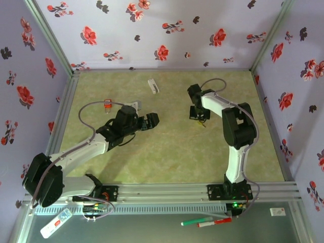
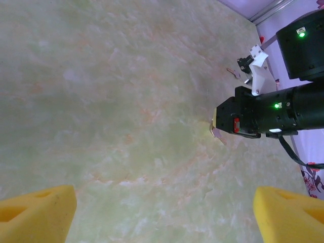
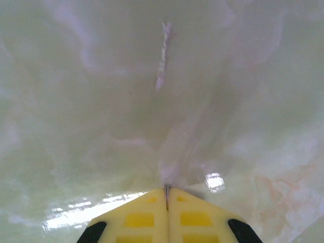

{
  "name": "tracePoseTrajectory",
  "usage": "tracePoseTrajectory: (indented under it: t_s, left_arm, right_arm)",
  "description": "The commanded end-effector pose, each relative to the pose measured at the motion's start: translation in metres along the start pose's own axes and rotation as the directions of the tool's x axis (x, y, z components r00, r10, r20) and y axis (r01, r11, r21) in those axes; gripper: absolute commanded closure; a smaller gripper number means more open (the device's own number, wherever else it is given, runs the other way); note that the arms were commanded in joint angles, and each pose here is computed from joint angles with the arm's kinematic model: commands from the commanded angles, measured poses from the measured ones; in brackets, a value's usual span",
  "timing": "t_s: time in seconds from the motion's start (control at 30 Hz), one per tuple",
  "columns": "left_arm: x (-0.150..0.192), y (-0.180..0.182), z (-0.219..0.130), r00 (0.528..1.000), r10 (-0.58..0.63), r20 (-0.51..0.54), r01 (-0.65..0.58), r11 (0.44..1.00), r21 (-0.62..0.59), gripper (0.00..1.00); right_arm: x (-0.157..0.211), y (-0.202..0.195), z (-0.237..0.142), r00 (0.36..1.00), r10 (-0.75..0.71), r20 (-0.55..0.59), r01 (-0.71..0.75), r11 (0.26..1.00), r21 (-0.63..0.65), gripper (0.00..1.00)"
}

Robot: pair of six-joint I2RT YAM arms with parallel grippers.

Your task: Unlock with the key

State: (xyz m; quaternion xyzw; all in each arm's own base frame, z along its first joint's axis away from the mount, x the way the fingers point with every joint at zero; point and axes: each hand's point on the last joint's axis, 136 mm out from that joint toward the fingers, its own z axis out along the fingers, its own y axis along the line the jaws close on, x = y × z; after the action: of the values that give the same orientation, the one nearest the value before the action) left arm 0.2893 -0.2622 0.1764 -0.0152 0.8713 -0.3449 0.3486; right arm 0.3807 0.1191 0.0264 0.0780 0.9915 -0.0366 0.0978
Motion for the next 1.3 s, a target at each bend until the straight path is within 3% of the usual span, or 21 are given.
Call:
tracePoseTrajectory:
  t_s: [0.0, 0.13, 0.27, 0.37, 0.5, 0.67, 0.83, 1.17, 1.27]
  left_arm:
    - [-0.001, -0.003, -0.002, 0.999, 0.040, 0.002, -0.040, 0.999, -0.010, 0.09]
    - [-0.002, -0.018, 0.003, 1.000, 0.021, -0.005, -0.021, 0.999, 0.035, 0.09]
    - [-0.009, -0.059, 0.010, 0.992, -0.124, -0.039, 0.130, 0.964, 0.231, 0.08]
    - [-0.019, -0.083, 0.016, 0.943, -0.315, -0.104, 0.331, 0.879, 0.343, 0.07]
    - [-0.036, -0.101, 0.020, 0.857, -0.485, -0.172, 0.508, 0.741, 0.439, 0.07]
    - [-0.048, -0.097, 0.026, 0.737, -0.640, -0.217, 0.652, 0.590, 0.475, 0.08]
    - [-0.045, -0.078, 0.039, 0.603, -0.761, -0.241, 0.758, 0.451, 0.472, 0.09]
    - [-0.040, -0.050, 0.046, 0.520, -0.829, -0.206, 0.809, 0.401, 0.430, 0.08]
    - [-0.045, -0.049, 0.046, 0.514, -0.833, -0.205, 0.807, 0.389, 0.444, 0.09]
  right_arm:
    - [0.003, 0.003, -0.022, 0.999, 0.034, 0.027, -0.033, 0.998, -0.049, 1.00]
    - [-0.006, 0.024, -0.063, 0.992, 0.072, 0.105, -0.045, 0.970, -0.239, 1.00]
    - [-0.021, 0.052, -0.132, 0.960, 0.143, 0.243, -0.003, 0.867, -0.499, 1.00]
    - [-0.023, 0.070, -0.180, 0.930, 0.212, 0.301, 0.046, 0.745, -0.665, 1.00]
    - [-0.015, 0.094, -0.225, 0.900, 0.287, 0.329, 0.118, 0.565, -0.816, 1.00]
    - [-0.002, 0.115, -0.245, 0.893, 0.332, 0.305, 0.147, 0.426, -0.893, 1.00]
    - [0.014, 0.137, -0.253, 0.895, 0.349, 0.278, 0.156, 0.339, -0.928, 1.00]
    - [0.040, 0.158, -0.256, 0.907, 0.328, 0.263, 0.177, 0.270, -0.946, 1.00]
    - [0.051, 0.163, -0.255, 0.915, 0.316, 0.252, 0.177, 0.246, -0.953, 1.00]
